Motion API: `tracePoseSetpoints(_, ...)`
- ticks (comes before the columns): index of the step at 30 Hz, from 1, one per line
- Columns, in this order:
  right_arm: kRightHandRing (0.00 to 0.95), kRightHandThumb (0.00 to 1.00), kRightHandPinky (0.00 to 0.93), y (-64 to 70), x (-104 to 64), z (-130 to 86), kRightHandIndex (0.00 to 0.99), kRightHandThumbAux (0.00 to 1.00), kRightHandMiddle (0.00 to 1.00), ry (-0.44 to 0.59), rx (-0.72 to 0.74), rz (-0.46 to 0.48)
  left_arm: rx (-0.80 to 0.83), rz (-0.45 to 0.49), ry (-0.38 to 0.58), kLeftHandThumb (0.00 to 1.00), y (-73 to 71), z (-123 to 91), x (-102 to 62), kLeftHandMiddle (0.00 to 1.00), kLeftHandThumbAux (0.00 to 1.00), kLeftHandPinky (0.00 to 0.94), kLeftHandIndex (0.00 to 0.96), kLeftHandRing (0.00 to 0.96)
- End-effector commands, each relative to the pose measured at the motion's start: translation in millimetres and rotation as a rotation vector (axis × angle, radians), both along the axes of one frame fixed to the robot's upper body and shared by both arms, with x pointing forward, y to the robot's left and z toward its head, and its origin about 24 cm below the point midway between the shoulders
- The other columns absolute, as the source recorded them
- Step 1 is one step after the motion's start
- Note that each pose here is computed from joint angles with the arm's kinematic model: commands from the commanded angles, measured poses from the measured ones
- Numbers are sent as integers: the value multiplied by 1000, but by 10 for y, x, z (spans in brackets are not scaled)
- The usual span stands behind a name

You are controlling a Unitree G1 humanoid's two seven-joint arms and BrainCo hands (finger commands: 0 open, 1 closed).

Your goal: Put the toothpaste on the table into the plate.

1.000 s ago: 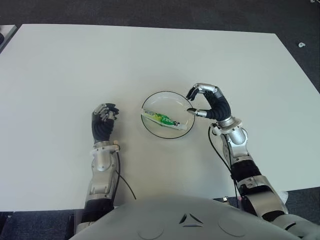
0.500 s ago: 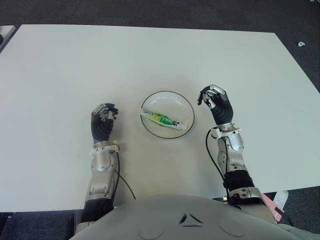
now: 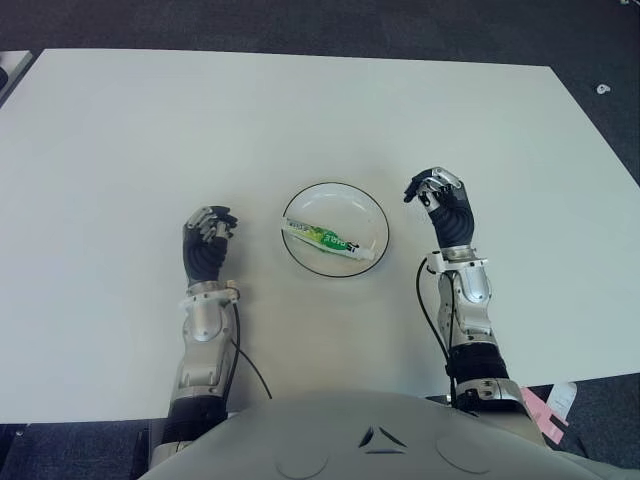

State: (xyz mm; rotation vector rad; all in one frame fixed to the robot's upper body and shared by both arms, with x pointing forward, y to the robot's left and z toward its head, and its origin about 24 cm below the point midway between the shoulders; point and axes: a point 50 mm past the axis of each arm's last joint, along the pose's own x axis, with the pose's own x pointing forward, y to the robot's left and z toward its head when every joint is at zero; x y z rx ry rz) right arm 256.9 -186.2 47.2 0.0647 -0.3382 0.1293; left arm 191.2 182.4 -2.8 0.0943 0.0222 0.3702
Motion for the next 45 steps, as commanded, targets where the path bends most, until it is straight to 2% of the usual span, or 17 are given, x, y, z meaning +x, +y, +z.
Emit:
tracePoseSetpoints(1,530,699,507,-89,-36,-104,432,727,543,77,-21,-49,-14,5,94,711,11,-165,-85,518,718,511,432,511)
tracePoseSetpoints(6,508,698,506,-151,-34,-197,430,727,520,122,-39,-74,-8,9,91,710,10,-167,-88,520,719,517,432,514)
tracePoseSetpoints(14,501,700,507,-170,-39,-299,430,725,510,194,-73,-93,-9,9,96,709,12,-181,-93,526,719,521,432,520)
tracePoseSetpoints(21,498,699,497,-189,-24,-491,430,727,506,266,-149,-116,-9,3,88,708,6,-187,-98,531,720,531,432,529)
tracePoseSetpoints(35,501,704,511,-175,-16,-615,431,729,511,310,-201,-106,-17,1,85,710,-5,-185,-105,516,720,512,432,509)
tracePoseSetpoints(45,497,708,507,-142,-40,-736,432,729,506,356,-203,-115,-26,-18,84,706,3,-189,-109,529,720,527,431,528)
